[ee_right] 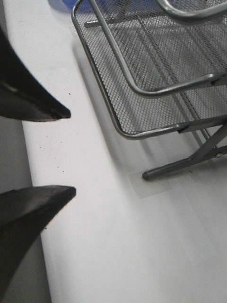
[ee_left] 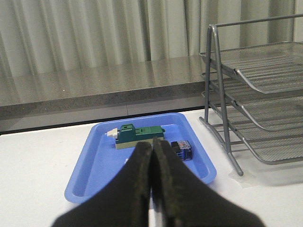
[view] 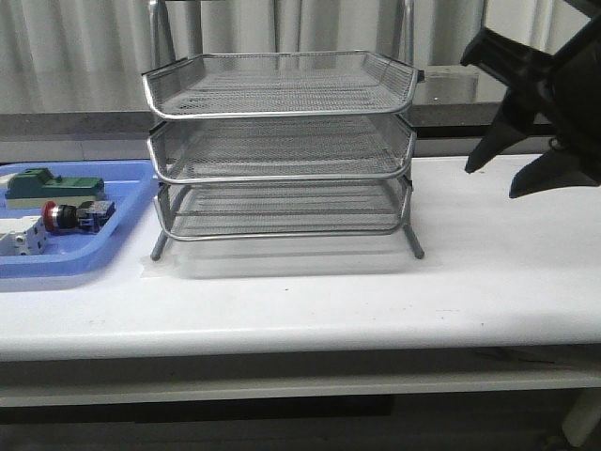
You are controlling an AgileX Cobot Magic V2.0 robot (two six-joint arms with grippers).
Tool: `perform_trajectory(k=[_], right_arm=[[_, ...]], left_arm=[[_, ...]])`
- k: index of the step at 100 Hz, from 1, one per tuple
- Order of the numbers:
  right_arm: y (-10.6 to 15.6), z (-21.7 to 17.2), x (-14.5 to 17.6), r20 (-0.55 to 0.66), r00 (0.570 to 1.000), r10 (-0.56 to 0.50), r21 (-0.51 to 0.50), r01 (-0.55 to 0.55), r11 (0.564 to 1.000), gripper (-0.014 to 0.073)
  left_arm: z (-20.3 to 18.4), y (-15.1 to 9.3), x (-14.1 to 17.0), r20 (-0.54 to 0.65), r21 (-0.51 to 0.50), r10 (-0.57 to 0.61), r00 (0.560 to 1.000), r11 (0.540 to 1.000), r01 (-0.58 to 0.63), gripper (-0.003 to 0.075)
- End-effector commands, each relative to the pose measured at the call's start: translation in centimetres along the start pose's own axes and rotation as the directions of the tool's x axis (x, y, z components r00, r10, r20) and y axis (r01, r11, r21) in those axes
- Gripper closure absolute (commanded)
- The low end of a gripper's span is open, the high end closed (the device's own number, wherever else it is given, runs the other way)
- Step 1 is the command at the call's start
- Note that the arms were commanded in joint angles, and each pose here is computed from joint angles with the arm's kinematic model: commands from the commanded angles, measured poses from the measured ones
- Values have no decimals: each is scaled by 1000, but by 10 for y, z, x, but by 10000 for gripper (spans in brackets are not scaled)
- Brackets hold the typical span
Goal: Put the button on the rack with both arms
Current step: 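Reach the right gripper to the front edge of the middle wire tray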
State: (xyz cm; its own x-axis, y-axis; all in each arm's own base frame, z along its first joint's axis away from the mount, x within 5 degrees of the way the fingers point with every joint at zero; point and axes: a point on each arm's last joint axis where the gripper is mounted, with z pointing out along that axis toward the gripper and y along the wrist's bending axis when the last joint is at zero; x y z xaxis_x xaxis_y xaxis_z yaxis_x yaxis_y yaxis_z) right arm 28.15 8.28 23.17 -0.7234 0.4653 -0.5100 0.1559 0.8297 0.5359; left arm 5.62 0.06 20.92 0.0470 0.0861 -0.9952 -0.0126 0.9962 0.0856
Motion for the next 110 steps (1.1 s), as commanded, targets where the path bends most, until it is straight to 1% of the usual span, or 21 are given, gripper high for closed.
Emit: perform_trajectory(k=[1,21,40,76,110], right_arm=[[15,-5,-19,87,996,-4,-46,8,999,252],[26,3,-30,61,998,-7,-65,10,998,252],[29,13,-30,3,1000,10,-66,-10,998,252],[28,17,-29,-5,1000,-7,-67,6,998,252],[29,17,-28,-15,1000,13,-74,-14,997,252]], left_arm=[[0,-1,7,49,7,-9,999,1000,8,741],[0,-1,7,49,7,-9,999,1000,8,741],[0,-1,7,49,7,-9,999,1000,8,741],[0,-1,7,49,7,-9,999,1000,8,741],[0,-1,7,49,7,-9,999,1000,8,741]])
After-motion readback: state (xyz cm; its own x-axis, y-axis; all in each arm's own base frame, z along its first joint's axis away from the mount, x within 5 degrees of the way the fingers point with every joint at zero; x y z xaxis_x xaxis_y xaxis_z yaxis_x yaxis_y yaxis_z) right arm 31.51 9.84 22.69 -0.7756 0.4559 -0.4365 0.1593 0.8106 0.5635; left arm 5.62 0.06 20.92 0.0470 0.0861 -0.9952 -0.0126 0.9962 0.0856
